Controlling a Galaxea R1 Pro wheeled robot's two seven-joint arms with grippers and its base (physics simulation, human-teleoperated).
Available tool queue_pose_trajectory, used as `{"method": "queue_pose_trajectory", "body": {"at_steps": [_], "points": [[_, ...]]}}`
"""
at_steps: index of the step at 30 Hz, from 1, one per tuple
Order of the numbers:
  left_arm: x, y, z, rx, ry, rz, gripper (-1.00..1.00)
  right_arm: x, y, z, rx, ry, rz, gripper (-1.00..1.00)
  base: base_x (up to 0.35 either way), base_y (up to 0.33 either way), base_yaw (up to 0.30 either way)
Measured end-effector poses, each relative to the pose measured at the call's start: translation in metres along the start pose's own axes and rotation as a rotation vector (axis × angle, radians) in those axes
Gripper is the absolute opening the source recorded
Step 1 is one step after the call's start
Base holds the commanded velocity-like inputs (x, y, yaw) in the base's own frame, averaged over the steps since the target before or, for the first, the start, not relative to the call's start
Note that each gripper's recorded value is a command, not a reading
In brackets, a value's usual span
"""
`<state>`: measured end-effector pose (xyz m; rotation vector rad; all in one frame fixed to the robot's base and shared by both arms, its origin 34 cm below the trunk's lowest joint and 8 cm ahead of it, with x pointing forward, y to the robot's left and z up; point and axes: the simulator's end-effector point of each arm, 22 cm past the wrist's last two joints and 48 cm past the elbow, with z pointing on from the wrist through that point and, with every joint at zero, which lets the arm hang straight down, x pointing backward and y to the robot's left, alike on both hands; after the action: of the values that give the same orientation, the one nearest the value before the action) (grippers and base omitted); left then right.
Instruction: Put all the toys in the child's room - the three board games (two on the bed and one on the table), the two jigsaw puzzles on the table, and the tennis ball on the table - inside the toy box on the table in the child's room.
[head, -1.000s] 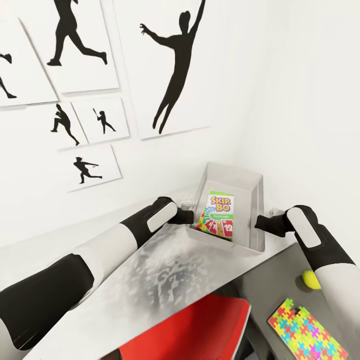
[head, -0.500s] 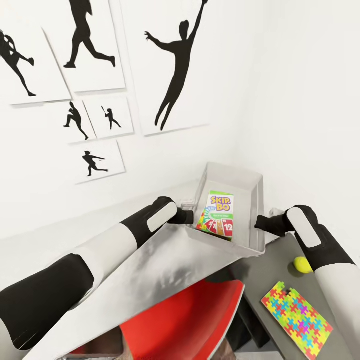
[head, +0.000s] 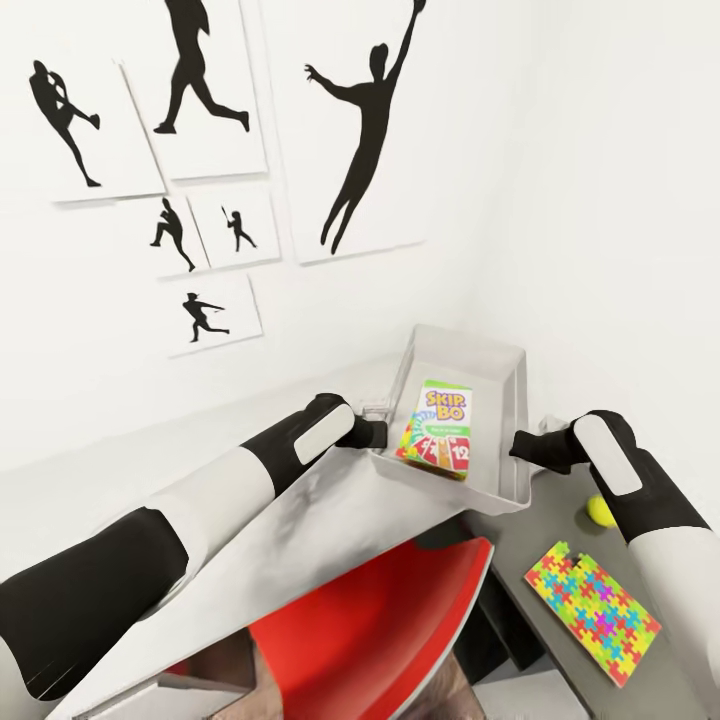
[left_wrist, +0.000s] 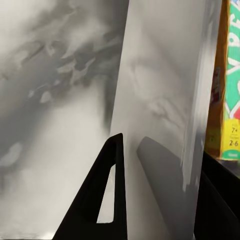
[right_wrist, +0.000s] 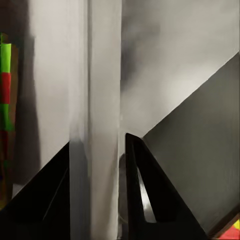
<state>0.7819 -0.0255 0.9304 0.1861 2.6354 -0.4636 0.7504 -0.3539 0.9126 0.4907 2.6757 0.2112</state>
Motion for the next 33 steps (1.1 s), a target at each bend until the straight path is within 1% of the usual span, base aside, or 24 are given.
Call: {"method": "queue_pose_trajectory", "body": {"at_steps": [22, 33], "points": [[-0.0005, -0.0001, -0.0001, 0.0, -0.001, 0.0, -1.0, -0.0008, 0.0002, -0.0004, 0.0, -0.002, -0.002, -1.0, -0.236, 0.203, 0.0], [-0.0007, -0.0002, -0.0005, 0.0, -0.002, 0.0, -1.0, -0.001, 0.0004, -0.0007, 0.0, -0.003, -0.001, -1.0, -0.142, 0.257, 0.0]]}}
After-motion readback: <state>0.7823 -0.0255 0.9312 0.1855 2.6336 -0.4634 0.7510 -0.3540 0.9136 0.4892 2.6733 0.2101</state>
